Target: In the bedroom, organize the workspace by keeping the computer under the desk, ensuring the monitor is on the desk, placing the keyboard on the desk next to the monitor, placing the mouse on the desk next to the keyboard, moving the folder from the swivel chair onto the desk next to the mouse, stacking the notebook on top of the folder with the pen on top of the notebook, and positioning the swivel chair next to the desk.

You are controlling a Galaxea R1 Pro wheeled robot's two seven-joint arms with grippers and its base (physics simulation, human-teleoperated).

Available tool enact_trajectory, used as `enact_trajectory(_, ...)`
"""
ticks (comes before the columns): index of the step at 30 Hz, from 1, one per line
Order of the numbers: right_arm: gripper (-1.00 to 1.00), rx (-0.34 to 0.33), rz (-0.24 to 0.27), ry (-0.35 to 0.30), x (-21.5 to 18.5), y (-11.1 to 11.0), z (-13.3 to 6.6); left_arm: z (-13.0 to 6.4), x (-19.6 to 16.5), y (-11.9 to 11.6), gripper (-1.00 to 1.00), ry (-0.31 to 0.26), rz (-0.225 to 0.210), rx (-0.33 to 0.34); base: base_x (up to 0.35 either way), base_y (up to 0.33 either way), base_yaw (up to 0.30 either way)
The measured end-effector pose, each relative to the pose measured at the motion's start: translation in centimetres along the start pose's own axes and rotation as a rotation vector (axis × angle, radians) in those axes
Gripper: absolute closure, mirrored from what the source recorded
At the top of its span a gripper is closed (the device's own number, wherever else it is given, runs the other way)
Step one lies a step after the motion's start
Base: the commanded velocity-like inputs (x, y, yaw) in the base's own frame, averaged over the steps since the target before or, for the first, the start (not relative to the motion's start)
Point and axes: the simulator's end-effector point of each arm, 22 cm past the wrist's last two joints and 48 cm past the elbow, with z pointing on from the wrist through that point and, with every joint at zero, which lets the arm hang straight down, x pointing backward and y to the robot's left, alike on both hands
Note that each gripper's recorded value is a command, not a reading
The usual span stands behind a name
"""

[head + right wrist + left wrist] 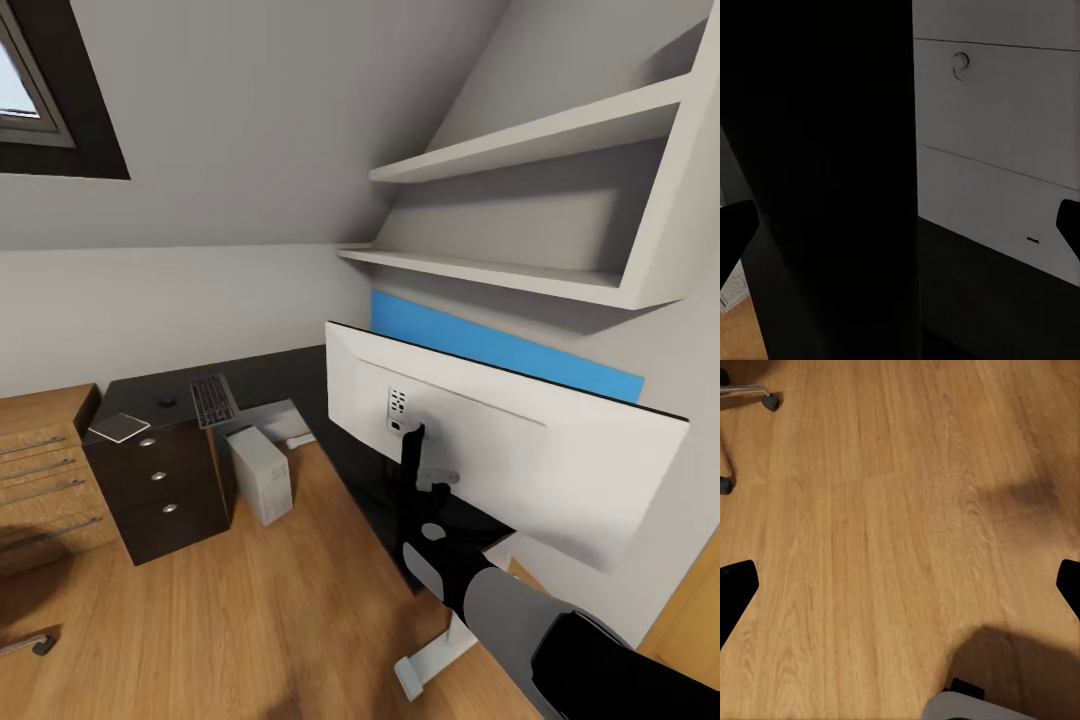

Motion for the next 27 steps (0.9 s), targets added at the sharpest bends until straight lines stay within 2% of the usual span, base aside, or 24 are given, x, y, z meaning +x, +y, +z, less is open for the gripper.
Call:
enact_trajectory(9,-1.00,0.000,0.000,0.000,0.01,-0.01,0.00,0.00,0.01,0.02,-1.00,0.001,-0.002,-0.001,0.000,0.136,0.000)
enact_trajectory(27,-1.00,0.001,0.000,0.001,0.04,-0.03,0.01,0.01,0.02,0.07,-1.00,0.001,-0.002,-0.003,-0.008,0.008,0.000)
